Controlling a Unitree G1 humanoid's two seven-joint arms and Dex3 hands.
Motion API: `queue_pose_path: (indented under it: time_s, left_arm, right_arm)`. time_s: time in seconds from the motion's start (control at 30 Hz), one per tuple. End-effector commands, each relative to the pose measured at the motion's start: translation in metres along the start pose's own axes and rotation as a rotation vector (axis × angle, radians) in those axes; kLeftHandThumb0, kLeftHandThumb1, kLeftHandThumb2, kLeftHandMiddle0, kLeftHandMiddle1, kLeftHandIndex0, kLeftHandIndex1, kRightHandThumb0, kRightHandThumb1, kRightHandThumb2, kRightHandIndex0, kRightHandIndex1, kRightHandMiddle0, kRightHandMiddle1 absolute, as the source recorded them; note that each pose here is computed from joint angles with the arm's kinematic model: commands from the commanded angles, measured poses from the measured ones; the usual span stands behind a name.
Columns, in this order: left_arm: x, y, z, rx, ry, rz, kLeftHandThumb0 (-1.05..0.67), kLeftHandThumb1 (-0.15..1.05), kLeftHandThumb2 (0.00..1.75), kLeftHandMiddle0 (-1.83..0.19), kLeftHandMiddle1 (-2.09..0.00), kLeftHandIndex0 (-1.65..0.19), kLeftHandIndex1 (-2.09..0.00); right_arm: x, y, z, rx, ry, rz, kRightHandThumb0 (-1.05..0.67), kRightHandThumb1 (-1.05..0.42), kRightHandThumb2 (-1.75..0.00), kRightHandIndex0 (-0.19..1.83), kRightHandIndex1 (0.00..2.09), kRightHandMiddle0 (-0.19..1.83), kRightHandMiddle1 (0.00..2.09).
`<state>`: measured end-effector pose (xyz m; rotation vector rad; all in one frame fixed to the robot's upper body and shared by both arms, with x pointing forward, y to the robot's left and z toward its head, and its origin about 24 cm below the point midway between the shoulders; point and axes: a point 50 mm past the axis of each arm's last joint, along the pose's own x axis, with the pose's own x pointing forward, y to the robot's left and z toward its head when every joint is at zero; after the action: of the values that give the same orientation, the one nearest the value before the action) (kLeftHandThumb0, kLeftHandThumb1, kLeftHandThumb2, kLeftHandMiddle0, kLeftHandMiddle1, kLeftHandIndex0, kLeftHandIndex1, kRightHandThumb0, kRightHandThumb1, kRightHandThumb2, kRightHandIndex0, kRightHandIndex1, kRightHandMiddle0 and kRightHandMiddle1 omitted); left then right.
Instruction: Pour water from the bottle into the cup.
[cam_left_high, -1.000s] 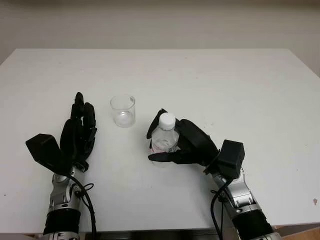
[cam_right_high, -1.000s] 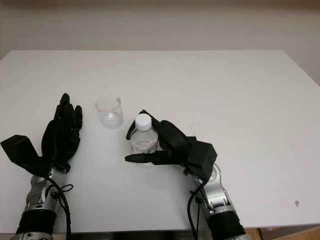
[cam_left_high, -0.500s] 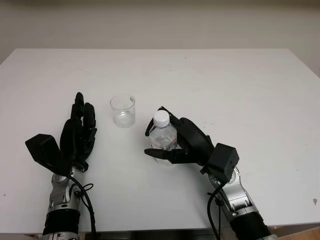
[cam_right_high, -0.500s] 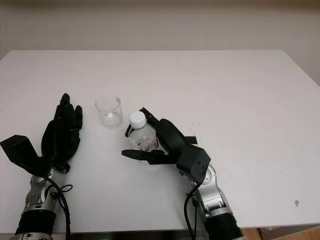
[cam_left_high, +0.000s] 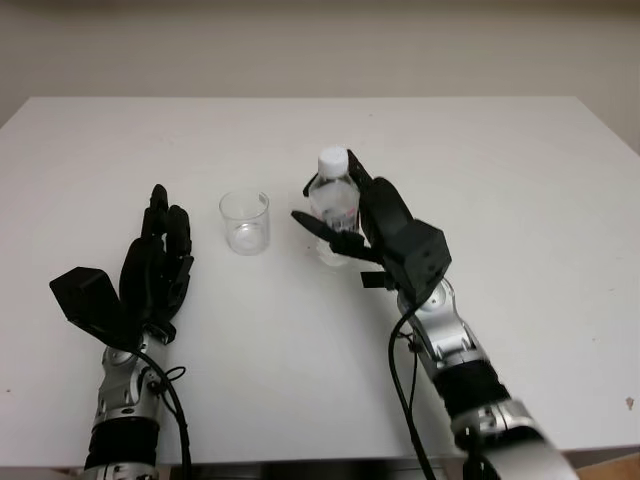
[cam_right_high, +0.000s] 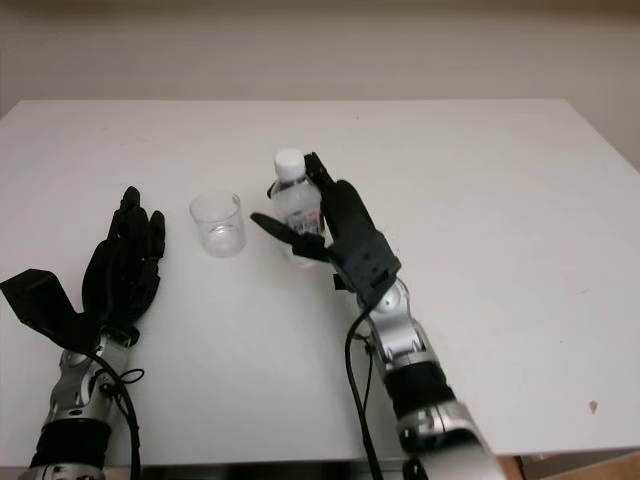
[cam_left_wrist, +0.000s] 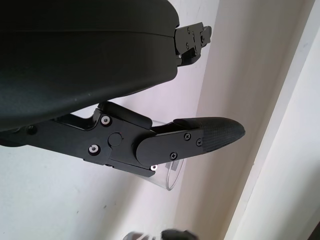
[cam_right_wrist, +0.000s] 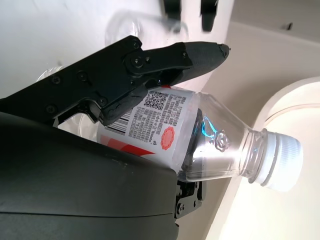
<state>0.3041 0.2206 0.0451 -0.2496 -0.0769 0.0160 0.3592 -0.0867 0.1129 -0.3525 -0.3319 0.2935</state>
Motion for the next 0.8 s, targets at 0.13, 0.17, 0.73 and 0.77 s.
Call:
queue_pose_path:
  time_s: [0.13, 0.17, 0.73, 0.77]
  left_arm:
    - [-0.009, 0.003, -0.015, -0.012, 0.061, 0.029, -0.69, 1.05, 0.53, 0.14, -0.06, 0.16, -0.06]
    - [-0.009, 0.003, -0.015, -0.010, 0.060, 0.029, -0.68, 1.05, 0.53, 0.14, -0.06, 0.16, -0.06]
    - [-0.007, 0.001, -0.016, -0.010, 0.066, 0.008, -0.69, 1.05, 0.54, 0.15, -0.05, 0.17, -0.05]
    - [-0.007, 0.000, -0.016, -0.015, 0.064, 0.005, -0.69, 1.05, 0.55, 0.15, -0.05, 0.17, -0.05]
  right_arm:
    - [0.030, -0.017, 0.006, -0.171, 0.028, -0.035, -0.30, -1.05, -0.39, 1.60, 2.09, 1.29, 2.09]
    - [0.033, -0.019, 0.006, -0.201, 0.039, -0.033, -0.32, -1.05, -0.37, 1.51, 2.09, 1.21, 2.09]
    - [0.053, -0.029, 0.008, -0.842, 0.081, 0.004, -0.40, -1.05, -0.22, 1.20, 2.09, 0.80, 2.09]
    - [0.054, -0.029, 0.010, -0.861, 0.080, 0.004, -0.40, -1.05, -0.21, 1.18, 2.09, 0.78, 2.09]
